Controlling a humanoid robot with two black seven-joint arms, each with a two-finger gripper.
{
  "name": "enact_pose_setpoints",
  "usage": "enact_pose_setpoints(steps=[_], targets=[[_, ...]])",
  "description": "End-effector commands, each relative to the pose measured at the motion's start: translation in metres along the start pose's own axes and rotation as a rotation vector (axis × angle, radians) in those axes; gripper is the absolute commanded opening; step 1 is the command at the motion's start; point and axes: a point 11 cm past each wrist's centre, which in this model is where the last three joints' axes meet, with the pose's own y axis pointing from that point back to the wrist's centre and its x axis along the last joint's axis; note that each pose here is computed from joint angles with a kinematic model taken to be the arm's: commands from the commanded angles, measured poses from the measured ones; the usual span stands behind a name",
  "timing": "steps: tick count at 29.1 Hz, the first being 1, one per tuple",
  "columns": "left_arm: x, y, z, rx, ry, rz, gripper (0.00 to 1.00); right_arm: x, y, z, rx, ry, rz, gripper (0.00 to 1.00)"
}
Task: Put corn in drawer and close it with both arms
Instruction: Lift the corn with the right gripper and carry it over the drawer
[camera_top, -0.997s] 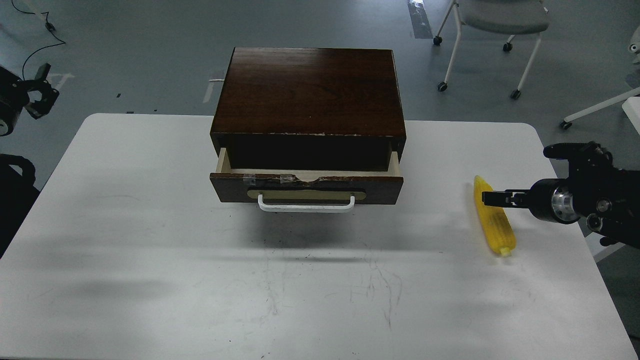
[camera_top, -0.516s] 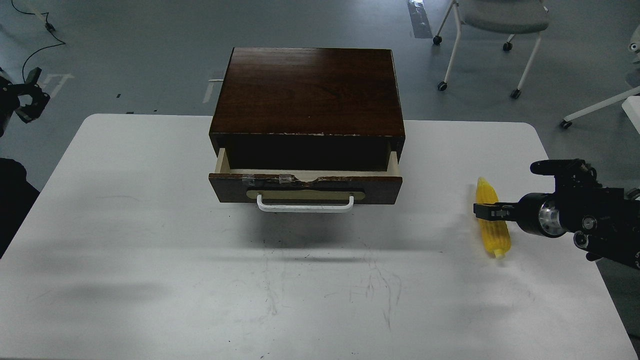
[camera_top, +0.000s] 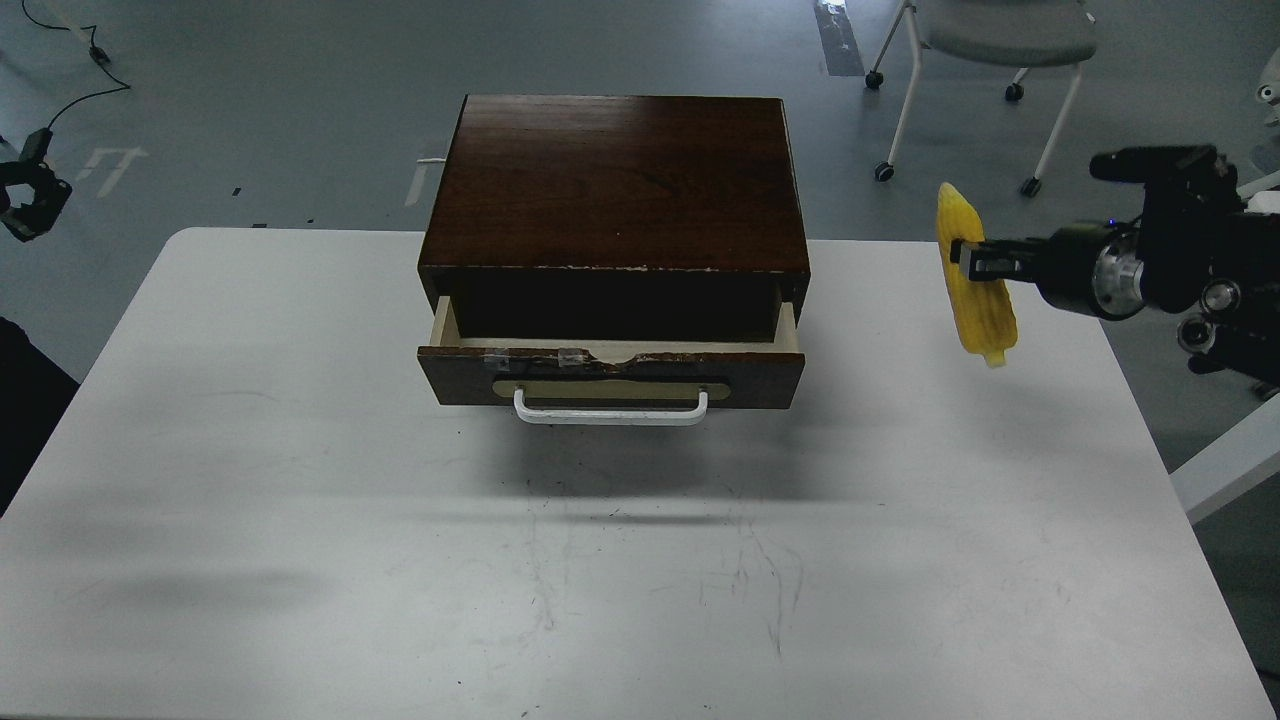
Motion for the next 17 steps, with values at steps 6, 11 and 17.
enact_pose_setpoints(steps=[6, 11, 17], targets=[[0.004, 0.000, 0.010, 0.005, -0.022, 0.003, 0.98, 0.063, -0.012, -0.157, 0.307, 0.622, 0.062, 0.05], [0.005, 0.001, 0.010, 0.003, -0.024, 0.006, 0.98, 0.038, -0.030, -0.204, 0.390, 0.815, 0.027, 0.05], [0.004, 0.000, 0.010, -0.001, -0.021, 0.004, 0.98, 0.002, -0.045, -0.233, 0.460, 1.052, -0.013, 0.05]])
